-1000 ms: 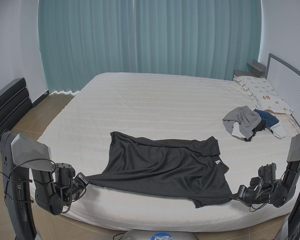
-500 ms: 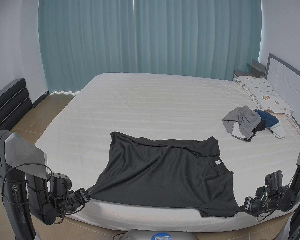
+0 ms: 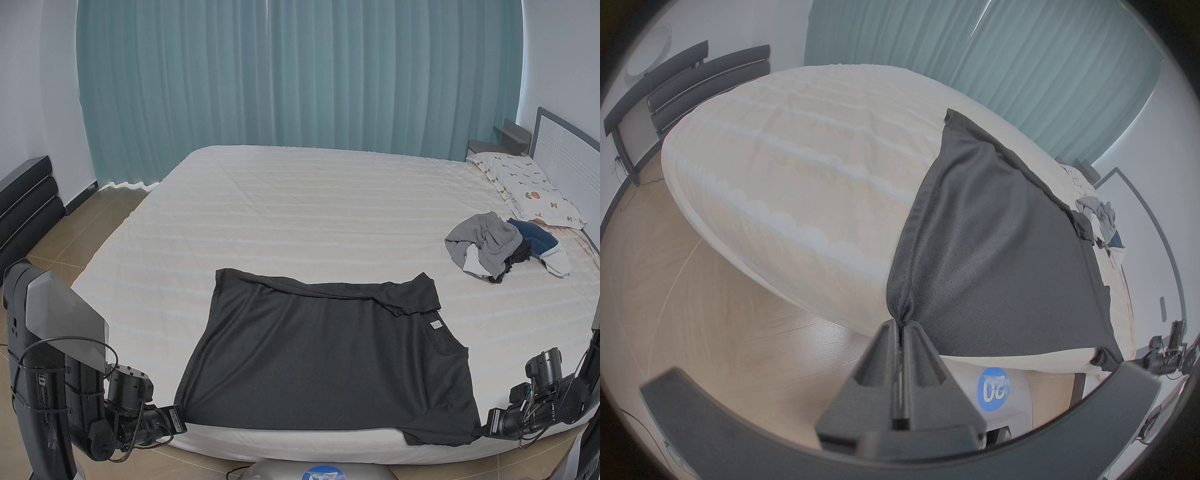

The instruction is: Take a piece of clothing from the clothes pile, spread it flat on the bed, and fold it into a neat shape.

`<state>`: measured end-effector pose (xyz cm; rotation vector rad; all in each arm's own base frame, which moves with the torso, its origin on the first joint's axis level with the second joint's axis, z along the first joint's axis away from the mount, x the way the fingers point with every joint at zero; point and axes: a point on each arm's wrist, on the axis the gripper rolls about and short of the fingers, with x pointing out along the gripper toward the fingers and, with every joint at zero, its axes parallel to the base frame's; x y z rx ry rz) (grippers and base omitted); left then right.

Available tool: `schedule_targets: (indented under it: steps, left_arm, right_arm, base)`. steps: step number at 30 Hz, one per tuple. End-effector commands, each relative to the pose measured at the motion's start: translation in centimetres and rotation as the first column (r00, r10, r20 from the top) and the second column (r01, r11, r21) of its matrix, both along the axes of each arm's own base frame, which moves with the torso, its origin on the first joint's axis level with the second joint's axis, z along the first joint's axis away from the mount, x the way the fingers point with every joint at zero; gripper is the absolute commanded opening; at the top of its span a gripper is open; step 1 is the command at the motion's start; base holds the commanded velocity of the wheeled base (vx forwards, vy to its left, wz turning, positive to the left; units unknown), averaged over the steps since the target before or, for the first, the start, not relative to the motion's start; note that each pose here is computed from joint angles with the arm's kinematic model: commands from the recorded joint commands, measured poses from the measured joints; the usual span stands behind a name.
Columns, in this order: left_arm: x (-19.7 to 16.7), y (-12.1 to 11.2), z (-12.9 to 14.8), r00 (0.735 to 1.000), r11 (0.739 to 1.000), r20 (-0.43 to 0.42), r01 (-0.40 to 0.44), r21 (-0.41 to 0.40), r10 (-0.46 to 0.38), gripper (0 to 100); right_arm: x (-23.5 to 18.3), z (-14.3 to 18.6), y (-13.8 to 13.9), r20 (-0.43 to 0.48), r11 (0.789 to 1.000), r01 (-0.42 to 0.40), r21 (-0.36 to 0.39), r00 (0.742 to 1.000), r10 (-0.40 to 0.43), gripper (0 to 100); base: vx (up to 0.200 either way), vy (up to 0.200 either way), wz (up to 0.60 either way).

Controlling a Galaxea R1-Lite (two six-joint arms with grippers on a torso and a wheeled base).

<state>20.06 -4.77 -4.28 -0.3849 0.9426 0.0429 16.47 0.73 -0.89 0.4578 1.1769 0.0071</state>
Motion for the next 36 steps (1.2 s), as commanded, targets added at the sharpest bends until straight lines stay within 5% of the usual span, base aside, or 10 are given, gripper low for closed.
schedule_targets:
  steps: [1, 2, 8, 11, 15, 25, 29, 36]
  left_arm:
    - [-0.6, -0.1, -0.6, 0.999, 1.0, -0.042, 0.014, 0.012, -0.014, 100]
    - [-0.6, -0.1, -0.6, 0.999, 1.0, -0.042, 0.013, 0.011, -0.012, 100]
    - [-0.4, -0.2, -0.3, 1.0, 1.0, -0.019, 0.009, 0.003, -0.009, 100]
    - [0.0, -0.3, 0.2, 1.0, 1.0, 0.027, 0.004, -0.017, -0.004, 100]
    - [0.7, -0.1, 0.8, 0.994, 0.998, 0.107, -0.021, -0.055, 0.027, 100]
    - [2.8, 0.1, 2.1, 0.964, 0.98, 0.218, -0.114, -0.166, 0.149, 100]
    - [2.9, 0.3, 2.9, 0.953, 0.97, 0.243, -0.13, -0.204, 0.179, 100]
    - [3.3, 0.2, 3.1, 0.951, 0.944, 0.223, -0.143, -0.296, 0.214, 100]
  right_arm:
    - [-0.1, -1.5, 0.0, -0.057, 1.0, -0.006, -0.007, 0.998, 0.005, 0]
    - [0.1, -1.5, 0.0, -0.045, 1.0, -0.003, -0.006, 0.999, 0.003, 100]
    - [1.3, -0.6, -0.2, 0.083, 0.999, 0.042, 0.021, 0.996, -0.043, 100]
    - [2.7, 0.8, -0.5, 0.214, 0.988, 0.124, 0.093, 0.967, -0.141, 100]
    - [4.1, 1.4, -0.4, 0.282, 0.983, 0.134, 0.127, 0.945, -0.165, 100]
    - [8.6, 1.0, -1.4, 0.349, 0.975, 0.172, 0.137, 0.913, -0.211, 100]
    - [9.4, -0.1, -1.3, 0.305, 0.976, 0.169, 0.138, 0.93, -0.204, 100]
    - [9.0, -0.3, -1.2, 0.219, 0.935, 0.207, 0.289, 0.936, -0.275, 100]
  base:
    - [0.0, 0.0, 0.0]
    - [0.0, 0.0, 0.0]
    - [0.0, 0.0, 0.0]
    - [0.0, 0.0, 0.0]
    - [0.0, 0.0, 0.0]
    - [0.0, 0.0, 0.0]
    - [0.0, 0.0, 0.0]
    - [0.0, 0.0, 0.0]
